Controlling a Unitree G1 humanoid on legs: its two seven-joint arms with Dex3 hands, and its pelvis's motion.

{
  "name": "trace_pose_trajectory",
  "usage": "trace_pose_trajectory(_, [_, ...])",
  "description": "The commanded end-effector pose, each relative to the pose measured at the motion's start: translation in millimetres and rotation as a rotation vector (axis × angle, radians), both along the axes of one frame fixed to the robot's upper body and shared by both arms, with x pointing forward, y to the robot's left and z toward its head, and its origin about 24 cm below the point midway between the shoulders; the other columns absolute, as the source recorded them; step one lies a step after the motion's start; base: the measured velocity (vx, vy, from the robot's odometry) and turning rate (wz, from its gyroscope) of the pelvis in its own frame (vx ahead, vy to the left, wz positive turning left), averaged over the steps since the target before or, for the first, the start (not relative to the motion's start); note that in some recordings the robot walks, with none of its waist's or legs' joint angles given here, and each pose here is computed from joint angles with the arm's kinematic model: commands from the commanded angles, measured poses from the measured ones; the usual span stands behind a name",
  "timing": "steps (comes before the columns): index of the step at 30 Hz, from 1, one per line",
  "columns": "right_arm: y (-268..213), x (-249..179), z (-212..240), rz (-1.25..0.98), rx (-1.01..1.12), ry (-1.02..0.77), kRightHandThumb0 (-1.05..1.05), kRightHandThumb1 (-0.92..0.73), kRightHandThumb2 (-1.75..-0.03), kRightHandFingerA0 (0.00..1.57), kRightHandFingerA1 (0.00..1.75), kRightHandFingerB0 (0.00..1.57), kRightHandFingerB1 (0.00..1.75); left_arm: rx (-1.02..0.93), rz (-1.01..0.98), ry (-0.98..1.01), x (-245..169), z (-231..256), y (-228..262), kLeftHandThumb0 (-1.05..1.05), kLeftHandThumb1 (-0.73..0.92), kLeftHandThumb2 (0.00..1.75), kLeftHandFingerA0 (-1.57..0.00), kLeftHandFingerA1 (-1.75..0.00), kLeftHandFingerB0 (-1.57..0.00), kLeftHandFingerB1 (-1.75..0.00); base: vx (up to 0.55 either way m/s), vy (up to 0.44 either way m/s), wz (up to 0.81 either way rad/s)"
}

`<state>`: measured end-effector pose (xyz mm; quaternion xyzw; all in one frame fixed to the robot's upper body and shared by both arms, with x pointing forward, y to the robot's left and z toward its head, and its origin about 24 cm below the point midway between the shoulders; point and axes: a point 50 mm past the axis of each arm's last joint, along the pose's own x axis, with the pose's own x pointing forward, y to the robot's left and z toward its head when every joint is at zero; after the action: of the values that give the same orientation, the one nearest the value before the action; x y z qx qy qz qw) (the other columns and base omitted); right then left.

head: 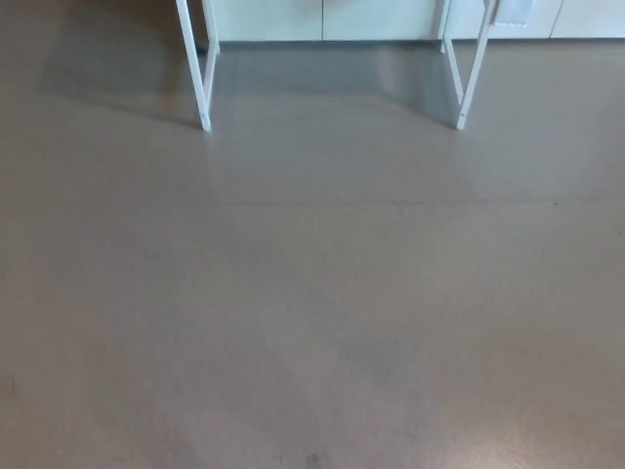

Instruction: The robot walks towards a table in front, picks a dumpling toy with left hand and puts it in an orange round plate

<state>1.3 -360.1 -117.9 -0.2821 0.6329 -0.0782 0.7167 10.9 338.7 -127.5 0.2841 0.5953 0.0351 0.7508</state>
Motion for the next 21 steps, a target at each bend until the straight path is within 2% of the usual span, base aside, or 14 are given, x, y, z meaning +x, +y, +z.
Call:
trace_pose_trajectory(1, [-4.4, -0.5, 3.3, 0.033, -0.034, -0.01, -0.38, -0.66, -0.6, 0.81, 0.46, 0.47, 0.35, 0.021, -0.028, -0.033, -0.7, 4.8, 5.7, -0.37, 0.63, 0.59, -0.75, -0.67, -0.33, -0.32, -0.02, 0.018, 0.23])
trace_pose_trajectory(5, [-3.0, -5.7, 3.2, 0.091, -0.057, 0.007, -0.38, -0.67, -0.6, 0.8, 0.46, 0.46, 0.35, 0.024, -0.051, -0.012, -6.9, 4.5, 5.0, -0.38, 0.64, 0.59, -0.74, -0.66, -0.35, -0.32, -0.01, 0.008, 0.04])
trace_pose_trajectory(6, [-3.0, -6.9, 3.4, 0.088, -0.056, 0.004, -0.37, -0.67, -0.6, 0.8, 0.46, 0.45, 0.35, 0.026, -0.056, -0.013, -8.0, 4.5, 4.5, -0.37, 0.63, 0.59, -0.85, -0.79, -0.37, -0.32, 0.02, 0.079, -0.08])
trace_pose_trajectory(9, [-2.0, -6.5, 3.3, 0.093, -0.054, -0.011, -0.37, -0.67, -0.6, 0.81, 0.47, 0.45, 0.35, 0.032, -0.052, -0.021, -9.0, 5.1, 5.0, -0.37, 0.63, 0.59, -0.85, -0.78, -0.37, -0.32, 0.08, 0.165, -0.07])
trace_pose_trajectory(11, [-0.3, -5.5, 2.1, 0.101, -0.049, -0.01, -0.36, -0.68, -0.6, 0.82, 0.47, 0.46, 0.35, 0.025, -0.036, -0.027, -9.7, 5.7, 5.9, -0.36, 0.64, 0.59, -0.75, -0.69, -0.36, -0.33, 0.15, 0.263, -0.29])
trace_pose_trajectory(14, [-0.2, -4.4, 2.0, 0.109, -0.047, -0.005, -0.37, -0.68, -0.6, 0.85, 0.47, 0.45, 0.34, 0.01, -0.019, -0.034, -11.2, 5.1, 4.3, -0.35, 0.63, 0.59, -0.75, -0.7, -0.36, -0.32, 0.07, 0.436, -0.19])
trace_pose_trajectory(17, [-0.2, -1.6, 2.1, 0.111, -0.042, -0.015, -0.37, -0.68, -0.6, 0.82, 0.47, 0.45, 0.34, 0.034, -0.072, -0.03, -9.2, 5.0, 3.4, -0.36, 0.63, 0.59, -0.73, -0.68, -0.37, -0.33, 0.19, 0.166, 0.01])
trace_pose_trajectory(18, [0.8, 3.2, 1.4, 0.116, -0.044, -0.023, -0.37, -0.67, -0.6, 0.81, 0.47, 0.45, 0.35, 0.029, -0.051, -0.048, -4.6, 5.1, 3.9, -0.34, 0.64, 0.59, -0.8, -0.79, -0.37, -0.33, 0.22, 0.065, 0.06])
trace_pose_trajectory(21, [2.7, 26.2, 0.8, 0.124, -0.058, -0.081, -0.38, -0.68, -0.6, 0.84, 0.47, 0.45, 0.35, 0.041, -0.034, -0.146, 22.5, 6.2, 2.8, -0.31, 0.63, 0.59, -0.8, -0.83, -0.39, -0.33, 0.19, -0.019, 0.07])
